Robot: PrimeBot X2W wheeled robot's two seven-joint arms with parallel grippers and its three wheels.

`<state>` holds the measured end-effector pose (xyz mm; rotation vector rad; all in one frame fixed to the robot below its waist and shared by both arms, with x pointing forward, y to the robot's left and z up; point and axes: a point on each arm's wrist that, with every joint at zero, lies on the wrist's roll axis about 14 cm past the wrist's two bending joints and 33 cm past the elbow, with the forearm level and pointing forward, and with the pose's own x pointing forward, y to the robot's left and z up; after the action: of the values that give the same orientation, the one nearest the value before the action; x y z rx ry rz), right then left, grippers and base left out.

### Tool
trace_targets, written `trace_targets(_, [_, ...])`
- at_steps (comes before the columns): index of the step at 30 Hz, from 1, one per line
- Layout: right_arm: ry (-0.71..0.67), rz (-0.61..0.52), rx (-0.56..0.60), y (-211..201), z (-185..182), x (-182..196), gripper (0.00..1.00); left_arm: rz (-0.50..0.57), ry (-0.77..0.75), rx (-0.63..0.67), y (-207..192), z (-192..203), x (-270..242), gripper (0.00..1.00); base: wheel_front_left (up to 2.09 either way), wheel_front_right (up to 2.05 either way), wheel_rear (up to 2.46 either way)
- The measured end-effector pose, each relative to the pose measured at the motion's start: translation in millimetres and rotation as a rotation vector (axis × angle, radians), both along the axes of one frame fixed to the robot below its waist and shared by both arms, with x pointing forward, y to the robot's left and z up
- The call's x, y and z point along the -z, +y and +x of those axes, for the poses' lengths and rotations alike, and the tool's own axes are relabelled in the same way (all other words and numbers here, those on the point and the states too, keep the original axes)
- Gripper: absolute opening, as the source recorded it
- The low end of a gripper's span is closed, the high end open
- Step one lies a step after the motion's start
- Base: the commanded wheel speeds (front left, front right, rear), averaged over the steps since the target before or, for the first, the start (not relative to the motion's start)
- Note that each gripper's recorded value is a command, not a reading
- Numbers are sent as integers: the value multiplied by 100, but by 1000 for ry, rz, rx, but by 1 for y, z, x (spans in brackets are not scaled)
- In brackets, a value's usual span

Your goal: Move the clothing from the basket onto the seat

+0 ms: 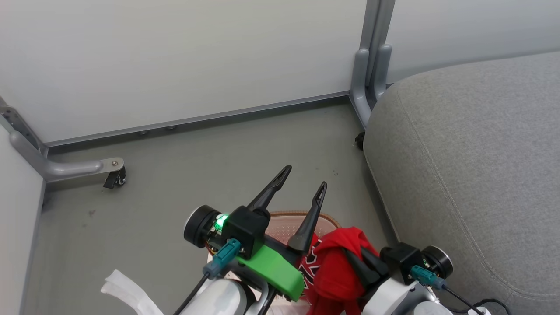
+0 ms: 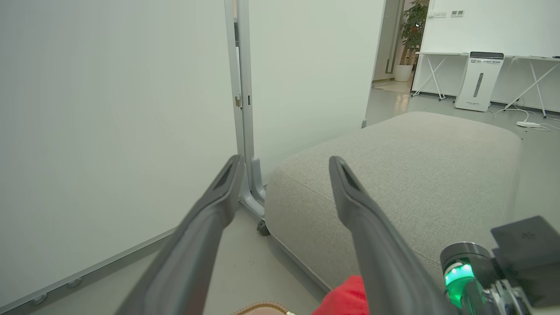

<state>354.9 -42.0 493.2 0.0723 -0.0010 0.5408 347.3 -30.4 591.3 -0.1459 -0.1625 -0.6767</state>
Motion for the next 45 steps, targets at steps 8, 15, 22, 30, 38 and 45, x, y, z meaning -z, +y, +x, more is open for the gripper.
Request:
trace_targets(8, [-57,15,44,-13,9,-18,0,2,6,-20,4,7,7,100,0,0,0])
trace_targets(15, [-139,41,137,-41,21,-44,0,-5,15,-3,5,12,24,100,0,0,0])
trace_targets(22, [-205,56,246,-76,24,-64,0,-4,23,72,-7,15,42,100,0,0,0])
trace_targets(30, [-239,66,390,-118,8,-74,0,3,30,204,-33,13,54,100,0,0,0])
trace_targets(38, [-213,80,568,-163,-23,-69,0,10,41,348,-65,4,66,100,0,0,0])
trace_targets(45, [-185,38,676,-188,-44,-61,0,27,43,494,-101,-13,79,100,0,0,0])
